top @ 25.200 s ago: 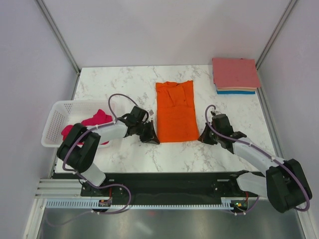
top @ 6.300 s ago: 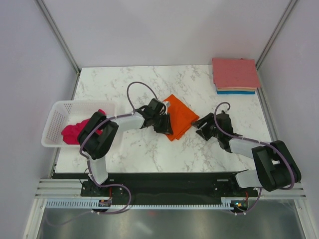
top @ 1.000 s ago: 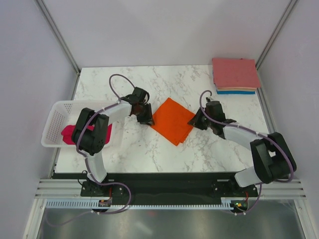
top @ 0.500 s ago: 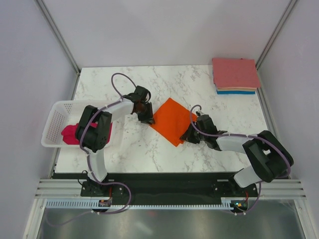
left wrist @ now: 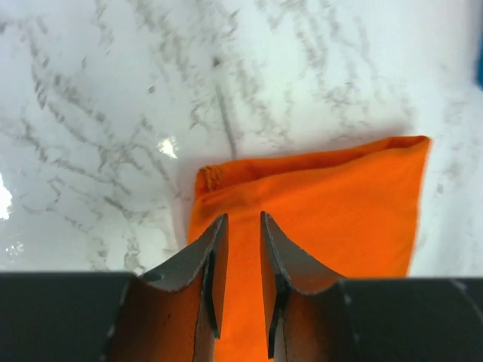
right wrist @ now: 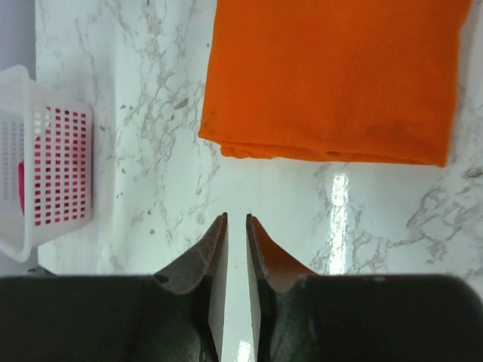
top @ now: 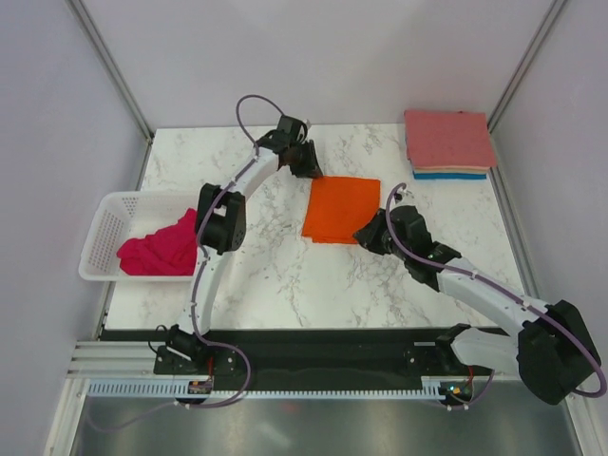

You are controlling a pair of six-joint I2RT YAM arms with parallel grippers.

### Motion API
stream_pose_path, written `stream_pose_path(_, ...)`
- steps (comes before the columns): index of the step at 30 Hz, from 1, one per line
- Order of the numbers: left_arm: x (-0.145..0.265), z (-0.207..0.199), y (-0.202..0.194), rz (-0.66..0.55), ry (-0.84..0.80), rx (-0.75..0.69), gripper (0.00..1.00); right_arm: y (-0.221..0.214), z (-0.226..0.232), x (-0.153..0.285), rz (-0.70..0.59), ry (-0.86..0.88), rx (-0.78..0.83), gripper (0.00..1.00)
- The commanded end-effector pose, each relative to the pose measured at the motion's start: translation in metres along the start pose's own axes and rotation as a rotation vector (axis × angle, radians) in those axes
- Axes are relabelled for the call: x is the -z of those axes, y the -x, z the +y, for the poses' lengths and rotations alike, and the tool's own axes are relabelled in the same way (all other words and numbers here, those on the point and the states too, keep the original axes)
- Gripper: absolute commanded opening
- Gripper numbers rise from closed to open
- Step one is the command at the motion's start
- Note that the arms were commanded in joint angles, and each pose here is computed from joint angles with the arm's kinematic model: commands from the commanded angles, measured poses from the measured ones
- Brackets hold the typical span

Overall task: Fold and stack the t-shirts
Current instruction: Fold the tshirt, then neatly place the folded tshirt to the corner

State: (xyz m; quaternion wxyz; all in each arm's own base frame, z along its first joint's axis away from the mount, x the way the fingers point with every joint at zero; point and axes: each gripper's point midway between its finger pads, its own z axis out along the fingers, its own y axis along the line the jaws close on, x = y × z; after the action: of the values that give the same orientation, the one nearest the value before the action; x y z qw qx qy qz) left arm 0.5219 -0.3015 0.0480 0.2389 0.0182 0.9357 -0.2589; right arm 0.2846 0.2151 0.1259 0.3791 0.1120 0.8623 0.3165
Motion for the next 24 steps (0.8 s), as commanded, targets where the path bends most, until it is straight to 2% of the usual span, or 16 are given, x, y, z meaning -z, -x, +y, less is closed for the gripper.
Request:
stream_pose_path(1, 0.036, -0.06, 0.043, -0.057, -0.206, -0.049, 0.31, 0.024, -0.016, 0.007, -0.072, -0.124, 0.041, 0.23)
stream_pose_path(3, 0.048, -0.077, 0.039, -0.063, -0.224, -0.079, 0.31, 0.031, -0.021, 0.009, -0.084, -0.159, 0.049, 0.23)
stream_pose_path(4, 0.067, -0.092, 0.04, -0.082, -0.244, -0.102, 0.31, 0.034, -0.024, 0.01, -0.093, -0.175, 0.049, 0.23)
stream_pose_path(5, 0.061, -0.089, 0.014, -0.024, -0.232, -0.101, 0.31, 0.038, -0.026, 0.01, -0.1, -0.18, 0.044, 0.23)
stream_pose_path(10, 0.065, -0.079, -0.06, 0.088, -0.181, -0.094, 0.3, 0.056, -0.035, 0.003, -0.1, -0.201, 0.043, 0.22)
stream_pose_path(11, 0.064, -0.069, -0.087, 0.138, -0.156, -0.079, 0.3, 0.058, -0.037, 0.003, -0.096, -0.197, 0.04, 0.22)
stream_pose_path(14, 0.058, -0.049, -0.121, 0.194, -0.106, -0.051, 0.3, 0.065, -0.042, 0.005, -0.1, -0.202, 0.037, 0.22)
stream_pose_path(19, 0.057, -0.011, -0.145, 0.207, 0.038, -0.034, 0.29, 0.067, -0.044, 0.013, -0.103, -0.196, 0.045, 0.22)
stream_pose_path(23, 0.051, 0.043, -0.121, 0.156, 0.215, -0.054, 0.3, 0.063, -0.046, 0.015, -0.092, -0.194, 0.041, 0.23)
stream_pose_path(24, 0.037, 0.068, -0.123, 0.187, 0.276, -0.039, 0.3, 0.063, -0.046, 0.016, -0.092, -0.194, 0.04, 0.23)
